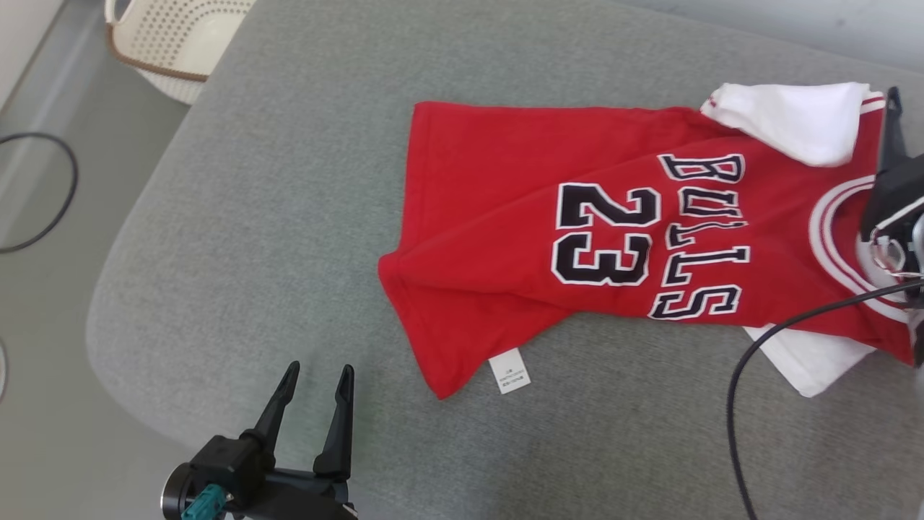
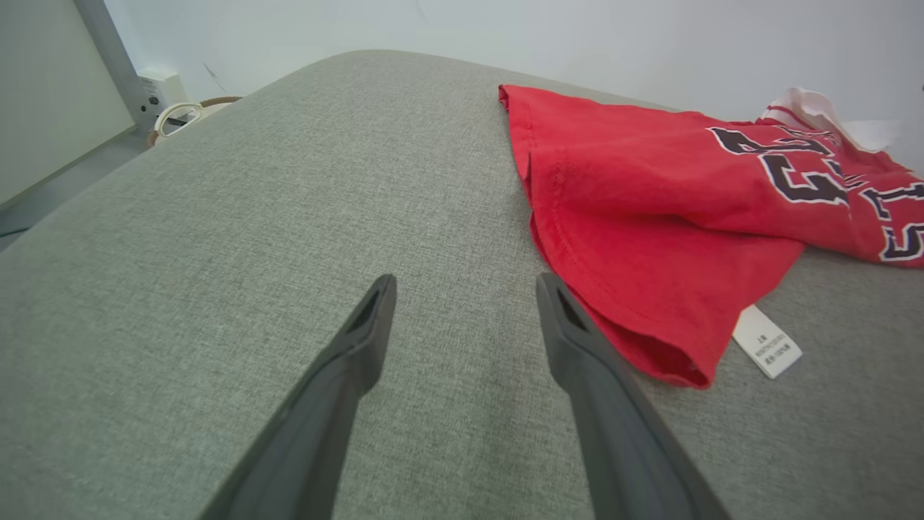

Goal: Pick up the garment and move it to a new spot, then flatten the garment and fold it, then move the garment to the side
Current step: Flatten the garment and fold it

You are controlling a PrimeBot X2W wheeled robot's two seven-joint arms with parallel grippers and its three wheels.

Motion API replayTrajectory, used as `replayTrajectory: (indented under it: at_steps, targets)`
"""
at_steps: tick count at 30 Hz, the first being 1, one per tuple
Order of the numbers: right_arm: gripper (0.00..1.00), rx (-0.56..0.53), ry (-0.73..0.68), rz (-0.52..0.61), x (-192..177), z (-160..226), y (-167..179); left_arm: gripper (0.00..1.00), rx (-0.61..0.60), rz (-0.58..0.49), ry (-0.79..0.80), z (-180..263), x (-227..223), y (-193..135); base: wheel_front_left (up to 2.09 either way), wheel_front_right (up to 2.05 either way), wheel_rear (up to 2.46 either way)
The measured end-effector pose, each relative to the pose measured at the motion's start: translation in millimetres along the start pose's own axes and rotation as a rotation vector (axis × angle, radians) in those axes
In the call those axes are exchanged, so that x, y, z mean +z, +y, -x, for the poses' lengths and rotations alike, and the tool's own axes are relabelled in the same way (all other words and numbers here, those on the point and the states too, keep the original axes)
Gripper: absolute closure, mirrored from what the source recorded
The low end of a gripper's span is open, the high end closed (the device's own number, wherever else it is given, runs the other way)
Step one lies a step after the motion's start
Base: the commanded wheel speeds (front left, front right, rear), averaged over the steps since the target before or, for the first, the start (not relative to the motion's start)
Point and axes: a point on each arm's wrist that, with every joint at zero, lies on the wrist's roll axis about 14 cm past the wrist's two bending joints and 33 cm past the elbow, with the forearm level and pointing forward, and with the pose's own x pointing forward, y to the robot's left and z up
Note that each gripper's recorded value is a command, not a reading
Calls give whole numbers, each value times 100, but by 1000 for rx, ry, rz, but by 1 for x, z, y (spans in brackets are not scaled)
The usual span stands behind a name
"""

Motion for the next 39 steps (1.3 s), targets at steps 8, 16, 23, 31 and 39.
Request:
replayTrajectory:
  at_steps: [8,16,23,31,39]
  targets:
    - [0,29,-100,-53,30,30,30,0,-85,-4,-15,-7,2,-24,0,0,0]
    - [0,87,-135,-116,31,90,53,0,-149,10,-19,1,3,-42,0,0,0]
    - [0,146,-125,-186,26,143,83,0,-176,23,-27,12,5,-51,0,0,0]
    - [0,165,-77,-200,9,177,92,0,-230,38,-37,13,8,-69,0,0,0]
    - [0,178,-52,-159,2,156,88,0,-220,42,-10,11,-1,-67,0,0,0]
